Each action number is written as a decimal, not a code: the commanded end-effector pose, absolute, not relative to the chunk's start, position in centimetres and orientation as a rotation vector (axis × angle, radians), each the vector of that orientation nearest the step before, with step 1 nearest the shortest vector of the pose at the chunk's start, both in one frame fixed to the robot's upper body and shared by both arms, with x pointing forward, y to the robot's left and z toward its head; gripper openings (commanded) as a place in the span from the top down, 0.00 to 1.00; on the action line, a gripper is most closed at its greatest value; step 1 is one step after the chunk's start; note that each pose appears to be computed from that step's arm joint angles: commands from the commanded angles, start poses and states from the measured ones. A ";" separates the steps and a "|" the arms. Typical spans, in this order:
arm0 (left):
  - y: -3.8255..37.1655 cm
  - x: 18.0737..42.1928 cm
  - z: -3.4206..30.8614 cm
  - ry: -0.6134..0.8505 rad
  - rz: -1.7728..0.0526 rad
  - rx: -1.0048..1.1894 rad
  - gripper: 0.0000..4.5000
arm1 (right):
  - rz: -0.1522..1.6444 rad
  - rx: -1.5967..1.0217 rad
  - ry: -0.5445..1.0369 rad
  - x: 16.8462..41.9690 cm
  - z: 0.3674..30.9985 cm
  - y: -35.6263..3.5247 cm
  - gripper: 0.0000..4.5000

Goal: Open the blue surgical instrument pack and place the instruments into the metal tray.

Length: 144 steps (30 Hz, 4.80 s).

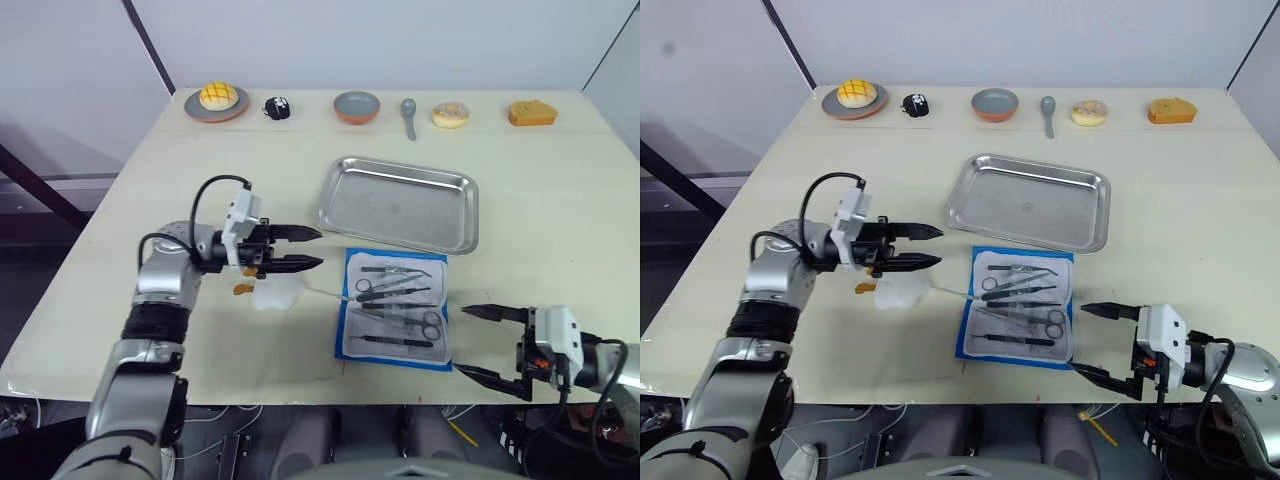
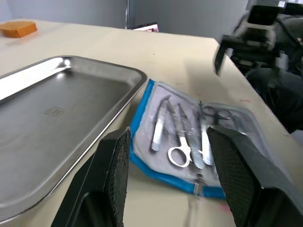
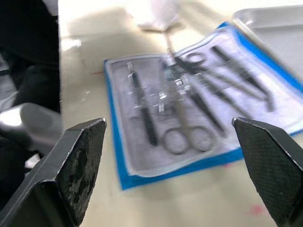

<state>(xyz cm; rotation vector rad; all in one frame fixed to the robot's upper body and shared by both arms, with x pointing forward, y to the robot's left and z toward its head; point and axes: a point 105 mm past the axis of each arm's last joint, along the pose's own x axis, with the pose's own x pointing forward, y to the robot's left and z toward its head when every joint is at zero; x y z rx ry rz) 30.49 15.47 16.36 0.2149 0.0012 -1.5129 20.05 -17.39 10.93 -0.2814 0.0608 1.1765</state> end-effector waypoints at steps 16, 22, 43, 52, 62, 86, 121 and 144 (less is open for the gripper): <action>14.8 25.0 21.3 0.015 -1.759 0.515 0.02 | 1.188 -0.365 -0.034 24.0 12.0 -15.2 0.00; 14.4 24.7 21.0 0.013 -1.776 0.499 0.02 | 1.199 -0.363 -0.037 25.5 10.9 -14.4 0.00; 14.2 25.6 20.1 0.002 -1.735 0.428 0.02 | 1.163 -0.350 0.158 26.2 4.0 -14.6 0.00; 13.4 26.9 18.7 -0.001 -1.714 0.390 0.02 | 1.133 -0.269 0.308 26.0 3.0 -14.5 0.00; 11.0 29.5 16.1 0.040 -1.607 0.371 0.02 | 1.118 -0.269 0.383 26.1 2.5 -14.8 0.00; 7.2 34.7 10.4 0.151 -1.577 0.438 0.54 | 1.123 -0.335 0.373 26.4 1.8 -14.8 0.00; 6.8 36.1 11.7 0.176 -1.582 0.561 0.97 | 1.121 -0.352 0.382 26.6 1.0 -14.5 0.00; 7.9 35.4 13.8 0.226 -1.558 0.607 0.97 | 1.115 -0.351 0.418 26.5 0.5 -14.6 0.00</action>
